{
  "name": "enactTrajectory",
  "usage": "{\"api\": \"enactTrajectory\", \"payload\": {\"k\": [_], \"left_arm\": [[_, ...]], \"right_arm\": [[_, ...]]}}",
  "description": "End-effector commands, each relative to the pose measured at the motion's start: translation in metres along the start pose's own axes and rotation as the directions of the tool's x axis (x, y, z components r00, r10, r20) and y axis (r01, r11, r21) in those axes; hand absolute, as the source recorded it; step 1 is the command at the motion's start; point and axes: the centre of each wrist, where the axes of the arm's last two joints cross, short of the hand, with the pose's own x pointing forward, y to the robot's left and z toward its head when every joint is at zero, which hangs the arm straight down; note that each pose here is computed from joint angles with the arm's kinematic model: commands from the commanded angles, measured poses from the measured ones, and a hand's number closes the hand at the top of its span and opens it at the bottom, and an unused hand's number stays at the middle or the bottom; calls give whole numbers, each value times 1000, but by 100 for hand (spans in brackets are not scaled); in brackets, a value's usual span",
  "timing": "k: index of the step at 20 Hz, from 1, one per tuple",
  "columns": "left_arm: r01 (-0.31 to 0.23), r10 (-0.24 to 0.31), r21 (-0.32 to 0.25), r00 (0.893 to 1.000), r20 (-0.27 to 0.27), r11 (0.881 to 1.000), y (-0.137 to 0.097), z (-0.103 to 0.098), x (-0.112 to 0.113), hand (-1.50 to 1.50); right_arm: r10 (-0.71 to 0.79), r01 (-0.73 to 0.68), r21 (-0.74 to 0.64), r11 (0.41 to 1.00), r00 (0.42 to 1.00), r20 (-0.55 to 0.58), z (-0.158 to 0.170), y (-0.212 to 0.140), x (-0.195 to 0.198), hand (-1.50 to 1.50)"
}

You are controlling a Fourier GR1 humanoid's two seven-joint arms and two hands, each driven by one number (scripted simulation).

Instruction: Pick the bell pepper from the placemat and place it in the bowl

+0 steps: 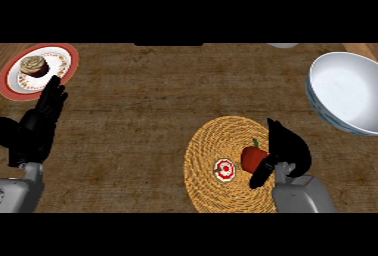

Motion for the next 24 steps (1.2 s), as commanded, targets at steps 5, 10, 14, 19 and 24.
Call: {"api": "enactTrajectory", "payload": {"k": [5, 10, 14, 19, 24], "left_arm": [[9, -9, -2, 1000, -2, 1000, 14, 2, -9, 0], [2, -2, 6, 1000, -6, 1000, 13, 12, -9, 0], [-20, 20, -4, 1000, -3, 1000, -2, 6, -13, 0], [-1, 1, 4, 1000, -7, 1000, 11, 8, -5, 0], [2, -2, -1, 1000, 2, 1000, -9, 11, -23, 0]], "right_arm": [[-16, 14, -16, 1000, 992, -122, -11, 25, 11, -150], [-9, 7, -11, 1000, 991, -137, -13, 30, 2, -150], [-23, 34, 87, 996, 992, -124, -31, 35, 8, 150], [-18, 20, 46, 999, 999, -45, -44, 33, 11, 150], [-30, 31, 21, 999, 999, -17, -48, 44, 0, 150]]}}
